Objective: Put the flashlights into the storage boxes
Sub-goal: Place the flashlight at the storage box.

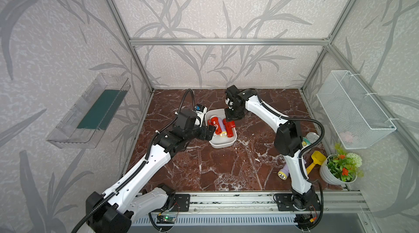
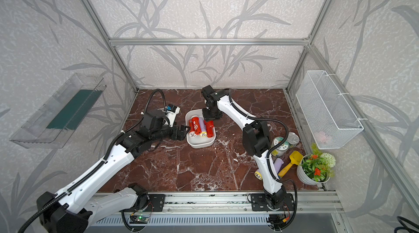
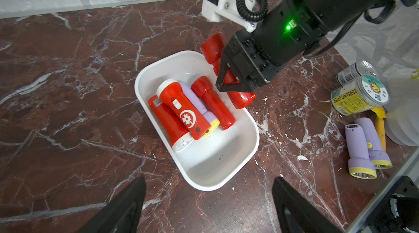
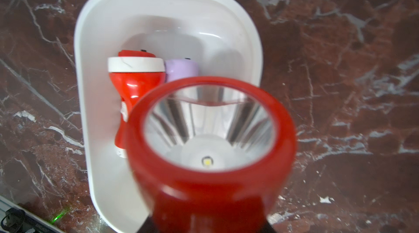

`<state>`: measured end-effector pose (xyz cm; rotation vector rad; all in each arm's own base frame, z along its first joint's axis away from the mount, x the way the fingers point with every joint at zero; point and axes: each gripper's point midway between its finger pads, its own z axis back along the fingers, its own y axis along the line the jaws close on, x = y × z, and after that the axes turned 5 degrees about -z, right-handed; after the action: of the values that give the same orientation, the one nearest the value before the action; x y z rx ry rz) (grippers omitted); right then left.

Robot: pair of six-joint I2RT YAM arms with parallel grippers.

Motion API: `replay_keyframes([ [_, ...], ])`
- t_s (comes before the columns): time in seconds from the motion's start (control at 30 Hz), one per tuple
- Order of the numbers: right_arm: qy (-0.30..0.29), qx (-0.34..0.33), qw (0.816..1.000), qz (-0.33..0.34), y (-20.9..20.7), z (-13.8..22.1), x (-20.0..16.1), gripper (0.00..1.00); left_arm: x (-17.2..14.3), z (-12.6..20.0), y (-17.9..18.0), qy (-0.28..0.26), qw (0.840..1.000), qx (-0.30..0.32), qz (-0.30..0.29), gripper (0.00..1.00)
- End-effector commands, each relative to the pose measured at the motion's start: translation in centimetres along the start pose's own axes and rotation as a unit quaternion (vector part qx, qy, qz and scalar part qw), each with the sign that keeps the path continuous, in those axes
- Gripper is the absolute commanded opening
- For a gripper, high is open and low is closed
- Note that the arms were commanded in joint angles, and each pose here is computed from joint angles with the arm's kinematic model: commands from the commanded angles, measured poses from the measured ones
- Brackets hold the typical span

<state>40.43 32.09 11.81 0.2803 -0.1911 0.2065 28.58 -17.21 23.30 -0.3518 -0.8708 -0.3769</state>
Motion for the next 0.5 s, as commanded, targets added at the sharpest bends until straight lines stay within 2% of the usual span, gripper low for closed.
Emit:
replay_keyframes([
  [0.0, 0.032, -0.009, 0.999, 0.029, 0.6, -0.3, -0.8, 0.37, -0.9, 0.9, 1.3, 0.008, 0.999, 0.033, 0.008, 0.90],
  [0.47, 0.078, -0.020, 0.996, 0.028, 0.1, -4.9, -1.6, 0.37, -1.1, 1.6, 2.1, 0.011, 0.999, 0.049, 0.009, 0.90],
])
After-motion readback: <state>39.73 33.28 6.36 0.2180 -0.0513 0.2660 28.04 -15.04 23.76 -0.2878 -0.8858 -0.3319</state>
